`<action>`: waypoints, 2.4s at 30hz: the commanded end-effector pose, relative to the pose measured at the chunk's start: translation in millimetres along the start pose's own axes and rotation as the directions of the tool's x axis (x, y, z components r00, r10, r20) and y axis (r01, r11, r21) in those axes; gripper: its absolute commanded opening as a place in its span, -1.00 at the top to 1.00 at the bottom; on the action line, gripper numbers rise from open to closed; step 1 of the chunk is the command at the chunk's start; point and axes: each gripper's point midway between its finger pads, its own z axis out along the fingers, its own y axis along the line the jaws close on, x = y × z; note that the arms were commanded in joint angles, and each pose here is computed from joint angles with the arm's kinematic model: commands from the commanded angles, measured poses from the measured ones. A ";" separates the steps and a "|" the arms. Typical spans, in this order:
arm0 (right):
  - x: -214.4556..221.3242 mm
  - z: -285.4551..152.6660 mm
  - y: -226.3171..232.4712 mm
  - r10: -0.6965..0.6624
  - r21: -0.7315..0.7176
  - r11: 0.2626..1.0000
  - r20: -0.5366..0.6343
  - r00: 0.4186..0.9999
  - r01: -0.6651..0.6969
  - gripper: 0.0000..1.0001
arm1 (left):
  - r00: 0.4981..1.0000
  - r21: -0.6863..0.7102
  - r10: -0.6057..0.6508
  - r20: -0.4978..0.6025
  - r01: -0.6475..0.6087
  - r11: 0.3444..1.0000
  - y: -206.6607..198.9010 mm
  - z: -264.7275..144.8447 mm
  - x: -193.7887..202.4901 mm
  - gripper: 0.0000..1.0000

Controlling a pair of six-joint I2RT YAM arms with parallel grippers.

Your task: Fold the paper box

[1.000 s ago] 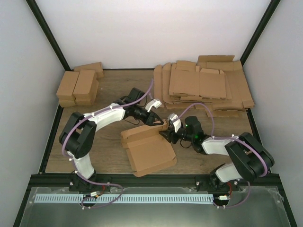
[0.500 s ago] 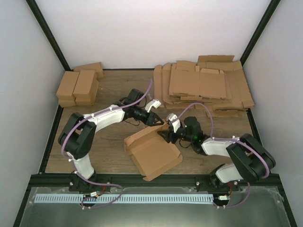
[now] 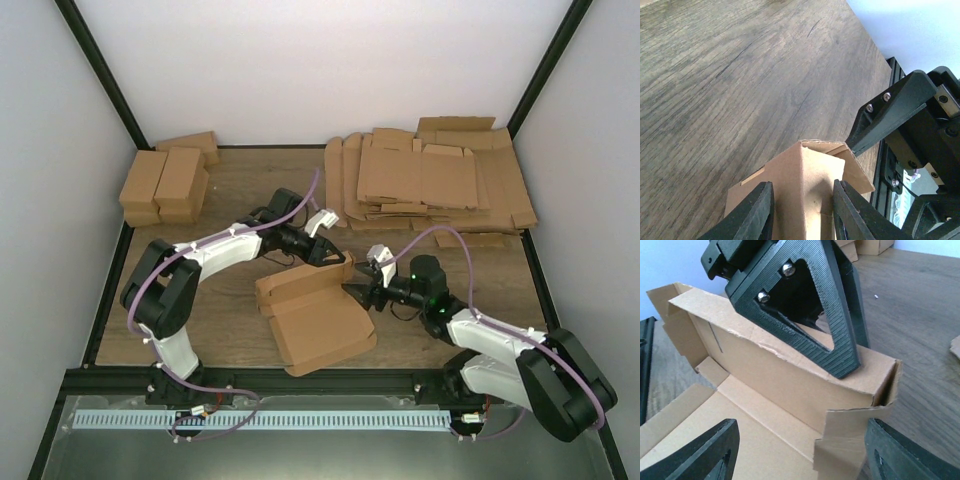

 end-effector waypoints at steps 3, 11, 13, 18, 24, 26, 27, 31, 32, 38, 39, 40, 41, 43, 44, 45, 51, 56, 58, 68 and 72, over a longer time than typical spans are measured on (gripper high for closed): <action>-13.0 -10.3 5.2 0.048 -0.064 0.997 0.035 0.998 -0.046 -0.42 | 0.999 -0.068 -0.017 -0.040 0.014 0.998 17.0 1.5 20.0 0.30; -15.7 -34.0 -28.0 0.134 0.081 0.986 0.101 0.986 -0.142 -0.32 | 0.999 -0.066 -0.011 -0.042 0.009 0.998 17.9 2.5 19.6 0.30; -9.2 -34.0 -41.4 0.158 0.144 0.975 0.085 0.984 -0.169 -0.29 | 0.999 -0.065 -0.012 -0.044 0.009 0.998 18.1 3.1 19.9 0.31; 3.8 -21.6 -53.9 0.214 0.163 0.963 0.017 0.977 -0.214 -0.17 | 0.999 -0.067 -0.014 -0.045 0.011 0.998 20.3 4.6 20.5 0.30; 1.3 -7.0 -47.2 0.170 0.073 0.983 -0.007 0.985 -0.169 -0.17 | 0.999 -0.063 -0.021 -0.048 0.018 0.998 22.2 7.1 20.5 0.30; 1.7 -2.0 -44.9 0.157 0.049 0.987 -0.017 0.987 -0.156 -0.17 | 0.999 -0.061 -0.021 -0.047 0.018 0.998 22.3 7.6 19.8 0.30; 1.0 0.3 -43.4 0.150 0.039 0.988 -0.017 0.988 -0.150 -0.17 | 0.999 -0.062 -0.021 -0.048 0.018 0.998 22.5 7.7 19.5 0.31; 1.2 10.5 -44.1 0.125 0.037 0.992 -0.033 0.992 -0.124 -0.11 | 0.998 -0.059 -0.022 -0.054 0.019 0.998 23.0 8.7 18.9 0.30; 1.7 12.8 -44.6 0.121 0.033 0.992 -0.038 0.992 -0.120 -0.08 | 0.998 -0.059 -0.025 -0.059 0.022 0.998 23.6 9.2 19.7 0.30; 4.1 22.5 -45.3 0.110 0.015 0.994 -0.050 0.993 -0.110 0.03 | 0.998 -0.052 -0.025 -0.063 0.022 0.998 23.8 10.8 19.6 0.30; 4.1 24.0 -45.8 0.108 0.015 0.994 -0.052 0.993 -0.107 0.06 | 0.998 -0.051 -0.026 -0.064 0.022 0.998 23.9 11.1 19.6 0.30; 3.9 25.4 -46.1 0.105 0.012 0.994 -0.053 0.993 -0.105 0.07 | 0.998 -0.049 -0.025 -0.064 0.022 0.999 23.5 11.4 19.4 0.31; 4.3 26.7 -46.4 0.104 0.011 0.995 -0.056 0.993 -0.104 0.09 | 0.998 -0.048 -0.027 -0.064 0.023 0.999 23.7 11.5 19.4 0.30; 5.2 29.4 -45.6 0.103 0.003 0.995 -0.061 0.993 -0.103 0.12 | 0.997 -0.045 -0.027 -0.065 0.025 0.999 23.6 11.7 19.5 0.31; 4.8 30.6 -45.3 0.102 0.001 0.995 -0.061 0.993 -0.102 0.13 | 0.997 -0.043 -0.028 -0.067 0.025 0.999 23.3 12.1 19.8 0.31; 5.4 31.4 -45.5 0.102 0.002 0.995 -0.063 0.993 -0.102 0.14 | 0.997 -0.043 -0.026 -0.068 0.023 0.999 23.4 12.6 20.3 0.31; 6.1 37.6 -49.7 0.099 0.025 0.995 -0.068 0.993 -0.097 0.29 | 0.997 -0.042 -0.030 -0.070 0.027 0.999 24.1 13.3 21.8 0.30; 8.7 44.3 -51.8 0.091 0.065 0.994 -0.084 0.992 -0.086 0.41 | 0.997 -0.039 -0.034 -0.062 0.032 0.999 22.5 12.5 21.3 0.30; 9.5 45.5 -51.6 0.085 0.080 0.994 -0.086 0.993 -0.078 0.46 | 0.998 -0.034 -0.036 -0.052 0.034 0.999 19.9 11.2 19.9 0.27; 11.3 45.1 -45.9 0.043 0.082 0.996 -0.072 0.996 -0.038 0.66 | 1.000 0.026 -0.021 0.013 0.020 0.999 -3.2 -1.0 8.7 -0.04; 14.2 47.0 -44.1 0.041 0.077 0.996 -0.080 0.996 -0.035 0.69 | 0.999 0.041 -0.018 0.038 0.017 0.999 -8.4 -3.4 5.0 -0.17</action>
